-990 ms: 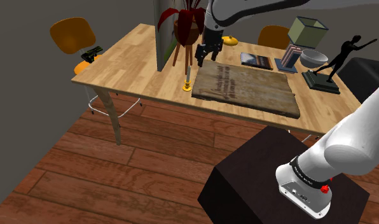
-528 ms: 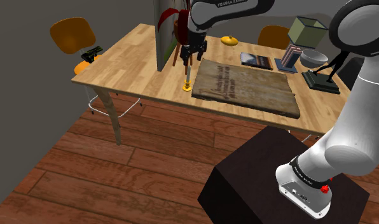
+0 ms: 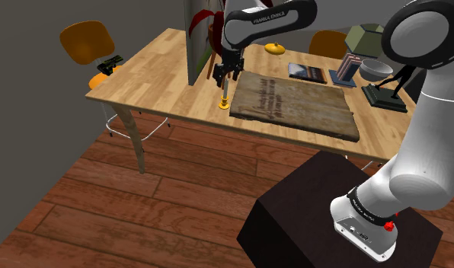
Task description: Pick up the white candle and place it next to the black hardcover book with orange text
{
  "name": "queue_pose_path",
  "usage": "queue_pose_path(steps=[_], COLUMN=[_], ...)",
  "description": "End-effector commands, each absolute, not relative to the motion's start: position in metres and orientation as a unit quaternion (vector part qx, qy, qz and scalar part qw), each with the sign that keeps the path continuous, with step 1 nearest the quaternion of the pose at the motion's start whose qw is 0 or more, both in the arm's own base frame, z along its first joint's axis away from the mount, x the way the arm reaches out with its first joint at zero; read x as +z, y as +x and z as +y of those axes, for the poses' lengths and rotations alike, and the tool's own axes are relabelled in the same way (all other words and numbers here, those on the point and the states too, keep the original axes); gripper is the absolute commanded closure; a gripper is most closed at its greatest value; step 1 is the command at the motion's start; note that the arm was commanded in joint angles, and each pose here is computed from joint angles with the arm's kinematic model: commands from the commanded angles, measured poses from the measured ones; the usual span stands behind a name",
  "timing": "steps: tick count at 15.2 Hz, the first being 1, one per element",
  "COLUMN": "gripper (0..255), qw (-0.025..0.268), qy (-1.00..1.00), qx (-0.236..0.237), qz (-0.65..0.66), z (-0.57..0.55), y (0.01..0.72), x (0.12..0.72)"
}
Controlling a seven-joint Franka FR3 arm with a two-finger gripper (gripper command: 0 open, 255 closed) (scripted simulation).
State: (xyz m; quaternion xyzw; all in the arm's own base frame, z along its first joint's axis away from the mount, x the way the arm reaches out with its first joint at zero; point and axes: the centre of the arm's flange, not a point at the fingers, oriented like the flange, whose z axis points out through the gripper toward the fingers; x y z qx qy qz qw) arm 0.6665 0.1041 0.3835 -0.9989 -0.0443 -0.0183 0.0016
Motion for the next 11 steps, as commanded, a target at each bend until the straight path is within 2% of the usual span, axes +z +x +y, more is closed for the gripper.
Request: queue_pose_path(steps=[1, 7, 8, 11], gripper=[0, 0, 255, 255], qw=[0.002, 0.002, 0.002, 0.002], qy=[-0.999, -0.999, -0.999, -0.999], qx=[-0.019, -0.019, -0.019, -0.019], qz=[-0.044, -0.044, -0.044, -0.044], z=[0.1037, 0.1037, 0.1037, 0.1037], y=[0.6675, 0.6675, 0.6675, 0.6675], x=[0.3803, 0.3803, 0.3803, 0.3803])
